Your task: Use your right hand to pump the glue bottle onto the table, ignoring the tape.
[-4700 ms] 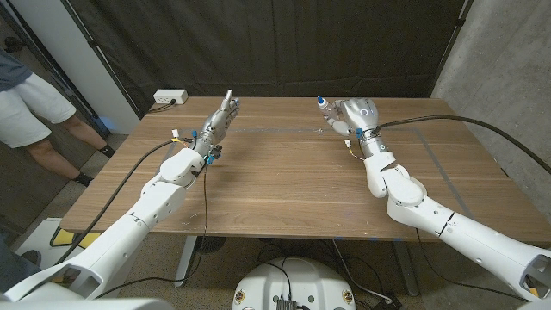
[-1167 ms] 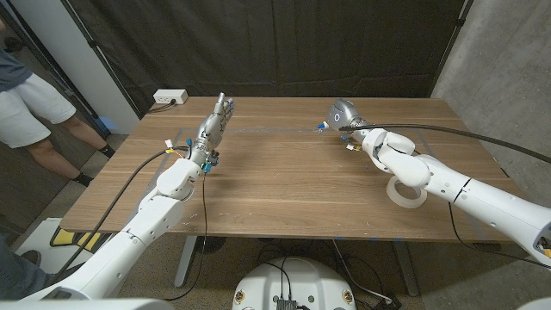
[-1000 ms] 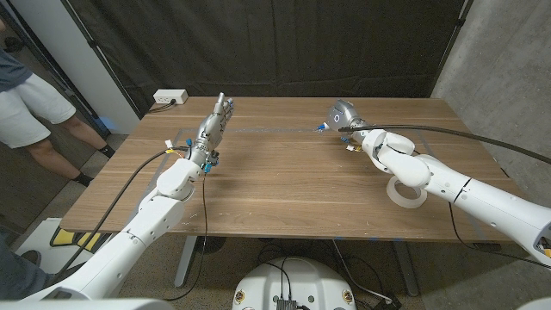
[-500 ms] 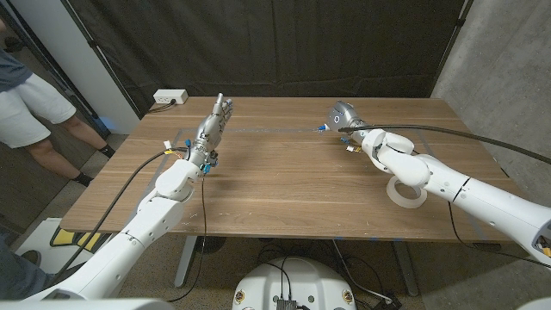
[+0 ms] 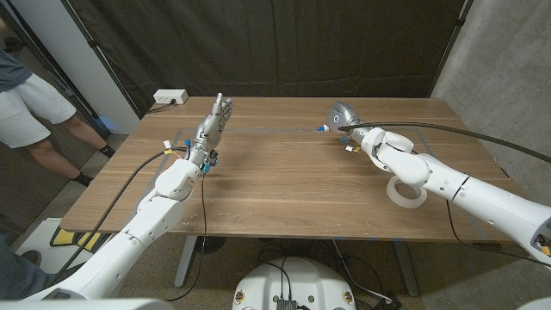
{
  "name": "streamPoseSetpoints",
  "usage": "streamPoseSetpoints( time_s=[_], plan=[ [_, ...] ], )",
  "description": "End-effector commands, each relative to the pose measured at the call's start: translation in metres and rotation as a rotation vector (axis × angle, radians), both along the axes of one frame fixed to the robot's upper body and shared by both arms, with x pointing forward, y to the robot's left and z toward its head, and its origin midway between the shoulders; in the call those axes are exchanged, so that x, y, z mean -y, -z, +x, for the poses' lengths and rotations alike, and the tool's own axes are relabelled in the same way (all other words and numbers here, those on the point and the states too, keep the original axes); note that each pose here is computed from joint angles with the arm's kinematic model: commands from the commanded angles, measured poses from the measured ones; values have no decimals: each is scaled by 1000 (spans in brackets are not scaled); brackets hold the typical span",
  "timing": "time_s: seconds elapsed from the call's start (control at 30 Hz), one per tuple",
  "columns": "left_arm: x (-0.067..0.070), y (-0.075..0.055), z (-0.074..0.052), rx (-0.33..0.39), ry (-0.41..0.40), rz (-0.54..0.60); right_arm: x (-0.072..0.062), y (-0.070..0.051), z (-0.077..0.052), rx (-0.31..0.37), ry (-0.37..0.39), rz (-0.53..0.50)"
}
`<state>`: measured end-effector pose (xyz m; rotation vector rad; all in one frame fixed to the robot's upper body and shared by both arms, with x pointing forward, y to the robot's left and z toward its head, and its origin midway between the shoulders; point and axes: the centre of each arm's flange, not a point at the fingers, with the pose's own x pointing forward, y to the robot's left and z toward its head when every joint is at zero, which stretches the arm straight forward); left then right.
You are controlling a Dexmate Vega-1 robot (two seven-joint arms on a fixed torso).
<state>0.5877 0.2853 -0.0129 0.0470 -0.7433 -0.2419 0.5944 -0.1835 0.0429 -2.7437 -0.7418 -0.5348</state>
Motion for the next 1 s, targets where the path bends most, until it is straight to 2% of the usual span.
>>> streamPoseSetpoints(
  time_s=[0.03, 0.47, 0.8, 0.93, 1.0],
  plan=[
    [2, 0, 6, -9, 11, 2, 1, -4, 4, -21, 43, 42],
    [0, -4, 13, -12, 12, 1, -1, -14, -3, -5, 30, 107],
    [1, -11, 15, -10, 17, 16, -4, -20, -13, 12, -18, 200],
    [2, -14, 14, -7, 17, 27, -6, -25, -19, -3, -37, 312],
    [2, -15, 14, -5, 15, 32, -6, -27, -23, 11, -51, 342]
  ],
)
